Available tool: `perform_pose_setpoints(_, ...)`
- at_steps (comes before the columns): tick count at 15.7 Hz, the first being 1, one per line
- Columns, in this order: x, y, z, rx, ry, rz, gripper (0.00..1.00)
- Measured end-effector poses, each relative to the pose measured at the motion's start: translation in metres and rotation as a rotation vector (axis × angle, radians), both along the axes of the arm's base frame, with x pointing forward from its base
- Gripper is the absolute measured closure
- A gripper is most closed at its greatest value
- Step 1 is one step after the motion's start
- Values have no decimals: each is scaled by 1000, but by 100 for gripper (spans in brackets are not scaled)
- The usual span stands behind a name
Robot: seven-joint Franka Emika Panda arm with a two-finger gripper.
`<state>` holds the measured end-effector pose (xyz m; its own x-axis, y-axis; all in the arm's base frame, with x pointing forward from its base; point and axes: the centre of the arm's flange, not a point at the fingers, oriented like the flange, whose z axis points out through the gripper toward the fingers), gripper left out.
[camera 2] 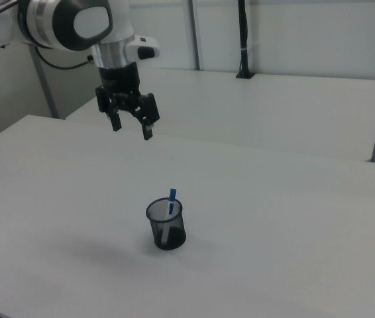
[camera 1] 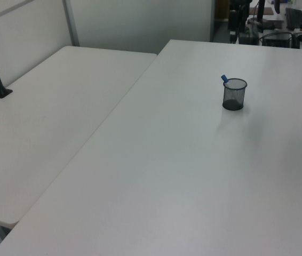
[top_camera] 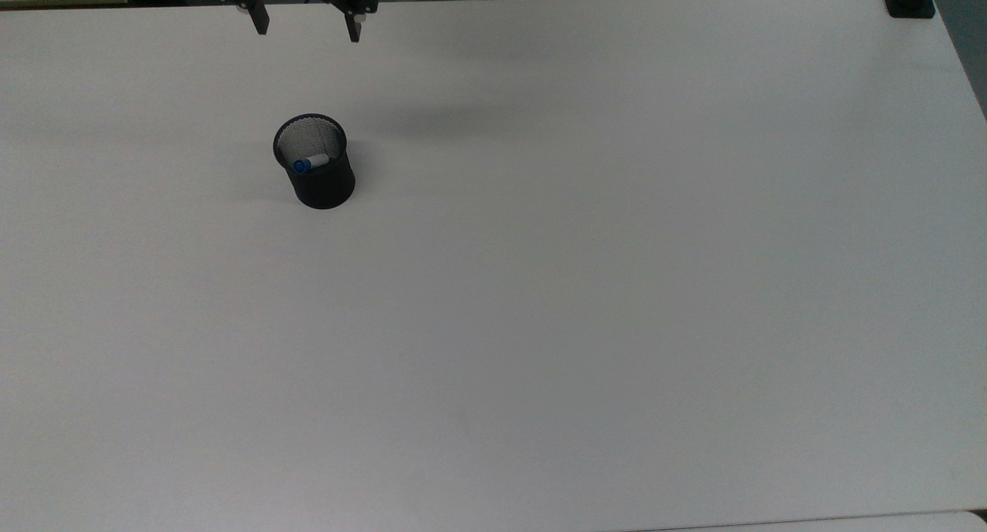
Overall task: Insert the marker
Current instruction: 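Open the gripper and raise it away from the cup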
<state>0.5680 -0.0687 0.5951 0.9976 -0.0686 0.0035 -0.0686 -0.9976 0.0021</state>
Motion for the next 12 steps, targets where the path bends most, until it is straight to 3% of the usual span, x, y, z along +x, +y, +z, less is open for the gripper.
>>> perform_pose_setpoints(12, -4, -30, 10, -5, -30, -74, 0)
